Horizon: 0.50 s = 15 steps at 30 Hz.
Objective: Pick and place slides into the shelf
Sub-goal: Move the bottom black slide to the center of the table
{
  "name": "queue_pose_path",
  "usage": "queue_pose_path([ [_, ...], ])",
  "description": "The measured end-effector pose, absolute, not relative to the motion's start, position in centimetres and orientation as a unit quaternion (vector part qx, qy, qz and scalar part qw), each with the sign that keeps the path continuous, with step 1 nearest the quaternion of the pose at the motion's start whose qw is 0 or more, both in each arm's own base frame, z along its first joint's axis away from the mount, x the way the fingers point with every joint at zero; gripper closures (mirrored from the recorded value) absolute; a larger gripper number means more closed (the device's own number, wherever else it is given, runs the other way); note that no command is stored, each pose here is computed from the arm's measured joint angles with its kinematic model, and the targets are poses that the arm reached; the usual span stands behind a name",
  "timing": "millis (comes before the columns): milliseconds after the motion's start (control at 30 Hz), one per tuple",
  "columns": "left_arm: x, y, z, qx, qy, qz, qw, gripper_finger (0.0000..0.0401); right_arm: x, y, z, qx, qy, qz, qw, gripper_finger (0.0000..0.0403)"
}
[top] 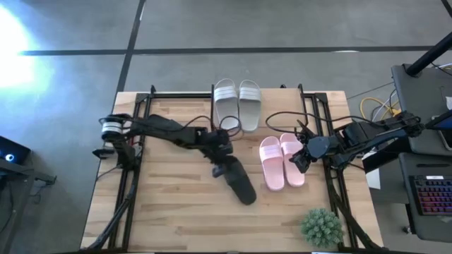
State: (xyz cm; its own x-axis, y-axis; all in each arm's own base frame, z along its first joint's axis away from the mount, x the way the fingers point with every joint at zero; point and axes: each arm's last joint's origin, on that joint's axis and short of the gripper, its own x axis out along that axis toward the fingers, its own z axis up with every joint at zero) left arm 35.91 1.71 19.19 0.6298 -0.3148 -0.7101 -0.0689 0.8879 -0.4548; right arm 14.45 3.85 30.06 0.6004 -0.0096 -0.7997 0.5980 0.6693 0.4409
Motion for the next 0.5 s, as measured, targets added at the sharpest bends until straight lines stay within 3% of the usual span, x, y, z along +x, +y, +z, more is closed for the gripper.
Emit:
queue_pose_path([
  [233,38.0,2.8,21.0,-0.153,0.383,0.029,0.911,0.0384,14.5,3.9,30.1,0.368,0.405,-0.189,0.815,0.027],
  [500,37.2,2.9,20.6,-0.153,0.415,0.049,0.896,0.0331,14.5,3.9,30.1,0.363,0.406,-0.186,0.818,0.0271],
])
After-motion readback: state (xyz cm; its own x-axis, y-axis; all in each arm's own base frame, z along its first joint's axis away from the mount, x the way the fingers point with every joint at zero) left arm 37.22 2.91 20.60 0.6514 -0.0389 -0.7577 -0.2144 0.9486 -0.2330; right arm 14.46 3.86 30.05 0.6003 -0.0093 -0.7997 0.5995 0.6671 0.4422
